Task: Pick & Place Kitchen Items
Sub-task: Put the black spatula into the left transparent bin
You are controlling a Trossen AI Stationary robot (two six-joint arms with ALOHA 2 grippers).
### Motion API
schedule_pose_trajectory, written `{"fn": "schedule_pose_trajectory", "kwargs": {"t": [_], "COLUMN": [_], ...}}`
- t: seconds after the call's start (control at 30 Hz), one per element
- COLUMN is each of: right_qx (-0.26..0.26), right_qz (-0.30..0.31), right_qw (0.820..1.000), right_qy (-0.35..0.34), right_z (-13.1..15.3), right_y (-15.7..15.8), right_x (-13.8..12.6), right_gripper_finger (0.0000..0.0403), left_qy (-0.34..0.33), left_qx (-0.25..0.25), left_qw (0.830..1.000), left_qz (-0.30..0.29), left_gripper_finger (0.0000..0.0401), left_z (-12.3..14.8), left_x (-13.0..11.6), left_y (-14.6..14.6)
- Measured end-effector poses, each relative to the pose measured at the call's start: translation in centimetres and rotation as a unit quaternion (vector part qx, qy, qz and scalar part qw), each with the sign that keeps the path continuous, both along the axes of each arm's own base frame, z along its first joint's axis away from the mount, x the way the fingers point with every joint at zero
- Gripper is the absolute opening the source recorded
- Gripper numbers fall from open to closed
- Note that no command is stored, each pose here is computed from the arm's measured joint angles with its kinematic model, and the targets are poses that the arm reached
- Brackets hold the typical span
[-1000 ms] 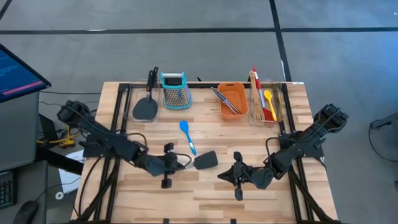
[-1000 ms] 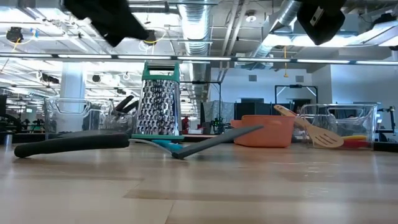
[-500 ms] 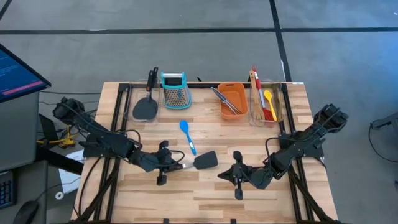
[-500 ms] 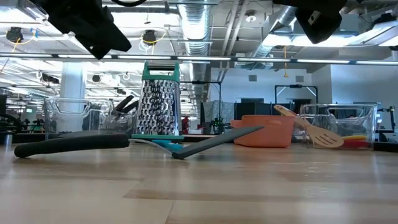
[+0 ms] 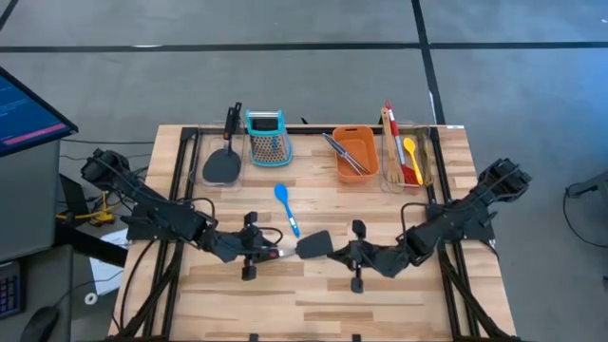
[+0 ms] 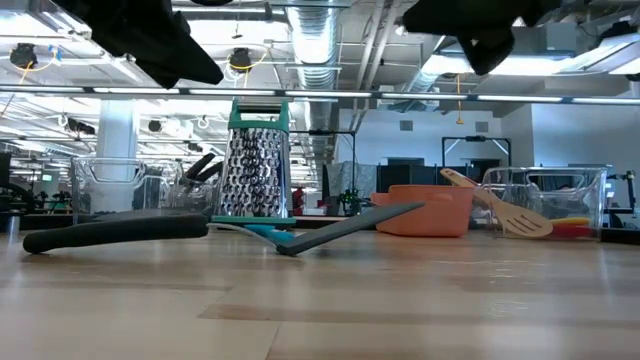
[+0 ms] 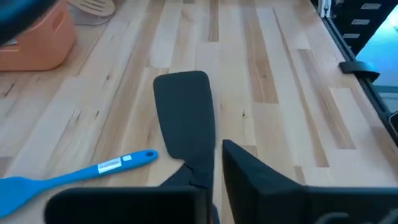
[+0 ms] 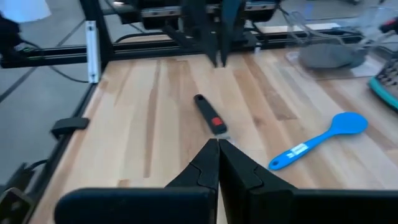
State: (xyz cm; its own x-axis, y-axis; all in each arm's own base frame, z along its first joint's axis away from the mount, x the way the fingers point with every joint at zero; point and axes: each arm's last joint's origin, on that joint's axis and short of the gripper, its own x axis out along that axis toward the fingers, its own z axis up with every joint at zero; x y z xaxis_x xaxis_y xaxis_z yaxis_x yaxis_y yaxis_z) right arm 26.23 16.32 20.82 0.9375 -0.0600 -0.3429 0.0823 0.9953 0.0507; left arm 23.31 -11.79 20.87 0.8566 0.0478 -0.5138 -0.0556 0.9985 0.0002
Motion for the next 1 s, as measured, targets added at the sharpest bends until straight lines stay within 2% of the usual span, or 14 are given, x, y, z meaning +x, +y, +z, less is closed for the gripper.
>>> {"fn": "schedule_pose_trajectory", "kwargs": {"t": [0.2,0.53,0.7,0.83,1.0], "right_qx": [-0.002,-0.006,-0.006,-0.006,-0.006], "right_qz": [-0.014,-0.005,-0.005,-0.005,-0.005], "right_qw": [1.0,1.0,1.0,1.0,1.0], "right_qy": [0.005,0.019,0.019,0.019,0.02], "right_z": [-0.1,-0.3,-0.3,-0.3,-0.3], "right_y": [-0.9,-1.0,-1.0,-1.0,-1.0], "right_x": [0.5,0.4,0.4,0.4,0.4], "right_gripper_finger": [0.0,0.0,0.0,0.0,0.0], "left_qy": [-0.001,0.033,0.044,0.08,0.115], "left_qx": [-0.014,-0.049,-0.066,-0.047,-0.047], "left_qw": [1.0,0.998,0.996,0.994,0.99], "left_qz": [0.009,0.03,0.048,0.049,0.066], "left_gripper_finger": [0.0084,0.0184,0.0206,0.0214,0.0224], "left_z": [0.0,-1.8,-2.5,-4.6,-6.8], "left_x": [0.0,1.2,1.6,1.5,1.8], "left_y": [0.0,0.5,0.9,0.8,0.7]}}
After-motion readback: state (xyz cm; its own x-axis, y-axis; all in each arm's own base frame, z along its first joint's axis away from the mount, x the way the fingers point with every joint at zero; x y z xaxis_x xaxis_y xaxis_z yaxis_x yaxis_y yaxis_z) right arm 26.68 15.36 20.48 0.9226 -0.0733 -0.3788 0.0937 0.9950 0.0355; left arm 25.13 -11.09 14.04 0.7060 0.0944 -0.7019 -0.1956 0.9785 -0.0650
